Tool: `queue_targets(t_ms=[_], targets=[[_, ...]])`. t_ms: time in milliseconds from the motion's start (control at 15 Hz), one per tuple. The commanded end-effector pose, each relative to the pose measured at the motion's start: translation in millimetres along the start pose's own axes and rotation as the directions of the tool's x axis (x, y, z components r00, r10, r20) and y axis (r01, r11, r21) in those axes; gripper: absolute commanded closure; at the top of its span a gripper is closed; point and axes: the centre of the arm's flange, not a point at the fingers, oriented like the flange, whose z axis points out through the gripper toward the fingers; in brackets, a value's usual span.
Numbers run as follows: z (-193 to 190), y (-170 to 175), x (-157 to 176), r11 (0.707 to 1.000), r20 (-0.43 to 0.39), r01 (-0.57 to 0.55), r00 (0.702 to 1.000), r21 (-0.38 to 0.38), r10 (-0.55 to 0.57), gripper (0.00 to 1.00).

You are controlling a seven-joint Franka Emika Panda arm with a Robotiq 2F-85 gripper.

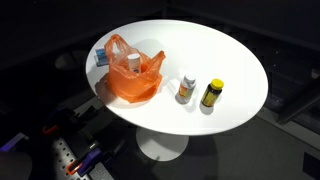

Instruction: Put the white pill bottle in the plastic bag

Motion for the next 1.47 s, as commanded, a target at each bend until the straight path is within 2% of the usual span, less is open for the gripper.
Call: queue_targets(t_ms=[0,200,333,467,667,800,867,1200,1400], targets=[[13.0,17.2,46.7,0.989,0.075,-0.139,0.987,-0.053,0.143,0.0],[39.7,38.7,59.2,0.958,0.139,-0.269,0.95,-0.095,0.28,0.0],[60.9,51.9,64.2,0.928,0.176,-0.348,0.913,-0.131,0.368,0.0],[78.9,61.4,67.5,0.9,0.206,-0.402,0.879,-0.166,0.431,0.0],[97.5,69.7,70.7,0.873,0.244,-0.447,0.84,-0.195,0.484,0.0],[98.4,70.8,71.5,0.88,0.269,-0.438,0.838,-0.186,0.474,0.0],[107.6,69.3,58.1,0.888,0.251,-0.421,0.854,-0.183,0.456,0.0],[105.9,69.7,62.3,0.888,0.258,-0.421,0.851,-0.186,0.457,0.0],[118.8,84.0,62.7,0.86,0.265,-0.464,0.82,-0.211,0.507,0.0]])
